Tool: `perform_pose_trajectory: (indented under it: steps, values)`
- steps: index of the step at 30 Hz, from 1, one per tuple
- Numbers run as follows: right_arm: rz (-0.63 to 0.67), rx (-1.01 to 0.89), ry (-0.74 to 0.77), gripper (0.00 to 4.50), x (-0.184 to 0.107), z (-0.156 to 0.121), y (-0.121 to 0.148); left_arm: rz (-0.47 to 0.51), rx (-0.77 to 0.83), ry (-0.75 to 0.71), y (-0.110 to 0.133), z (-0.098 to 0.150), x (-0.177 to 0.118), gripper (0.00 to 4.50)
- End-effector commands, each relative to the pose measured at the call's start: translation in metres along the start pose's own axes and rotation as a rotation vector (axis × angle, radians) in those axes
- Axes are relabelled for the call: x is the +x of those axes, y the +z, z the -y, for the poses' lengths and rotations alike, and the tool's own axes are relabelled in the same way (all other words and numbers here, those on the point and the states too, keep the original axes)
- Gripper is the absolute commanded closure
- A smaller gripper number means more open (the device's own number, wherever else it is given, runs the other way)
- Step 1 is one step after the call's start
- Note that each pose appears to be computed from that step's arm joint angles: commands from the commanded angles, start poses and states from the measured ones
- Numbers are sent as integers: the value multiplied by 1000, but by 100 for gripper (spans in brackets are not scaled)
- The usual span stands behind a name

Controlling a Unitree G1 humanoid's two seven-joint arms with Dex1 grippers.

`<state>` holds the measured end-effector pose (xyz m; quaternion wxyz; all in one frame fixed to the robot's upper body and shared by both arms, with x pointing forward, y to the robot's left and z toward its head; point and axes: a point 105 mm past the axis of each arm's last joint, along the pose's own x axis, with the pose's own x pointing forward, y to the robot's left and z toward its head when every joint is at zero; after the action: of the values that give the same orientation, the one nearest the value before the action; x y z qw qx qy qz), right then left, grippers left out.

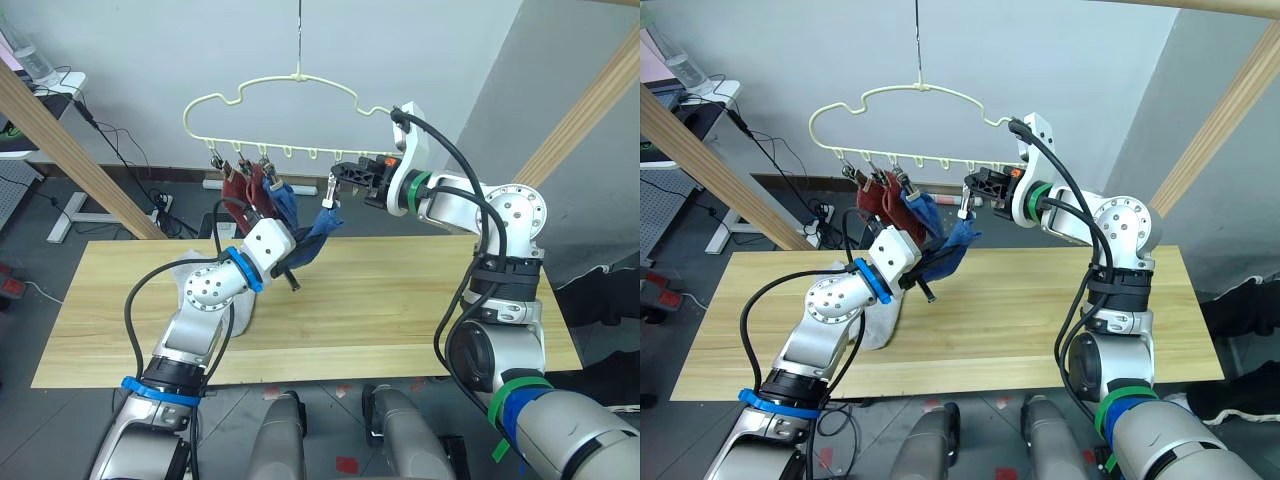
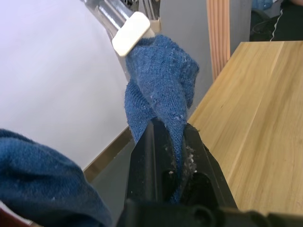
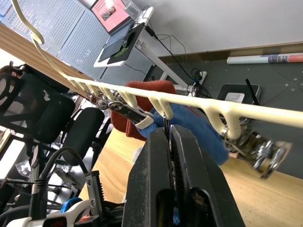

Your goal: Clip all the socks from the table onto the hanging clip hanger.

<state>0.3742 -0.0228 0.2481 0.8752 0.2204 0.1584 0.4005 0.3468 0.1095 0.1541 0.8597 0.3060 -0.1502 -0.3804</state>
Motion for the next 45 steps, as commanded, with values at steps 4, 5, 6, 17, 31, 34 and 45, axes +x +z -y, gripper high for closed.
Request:
perform_pose_trajectory:
  steps: [4, 5, 6, 17, 31, 34, 45]
  values:
    - [-8, -6, -8, 450, 0, 0, -1, 46, 44, 30, 12, -9, 2, 448]
    - [-8, -6, -7, 450, 0, 0, -1, 46, 49, 37, 12, -10, 2, 448]
    - [-8, -6, -6, 450, 0, -1, -1, 47, 53, 41, 12, -11, 2, 448]
    - [-12, 7, 8, 450, 0, -6, -3, 51, 70, 74, 14, -19, 8, 448]
    - [-12, -15, 5, 192, 0, -4, -3, 52, 64, 71, 14, -20, 8, 450]
    - [-11, -22, -2, 82, -1, -3, -3, 53, 58, 69, 15, -19, 10, 450]
    - [25, -299, -73, 0, -39, 3, 0, 46, -306, 100, 14, -24, 12, 347]
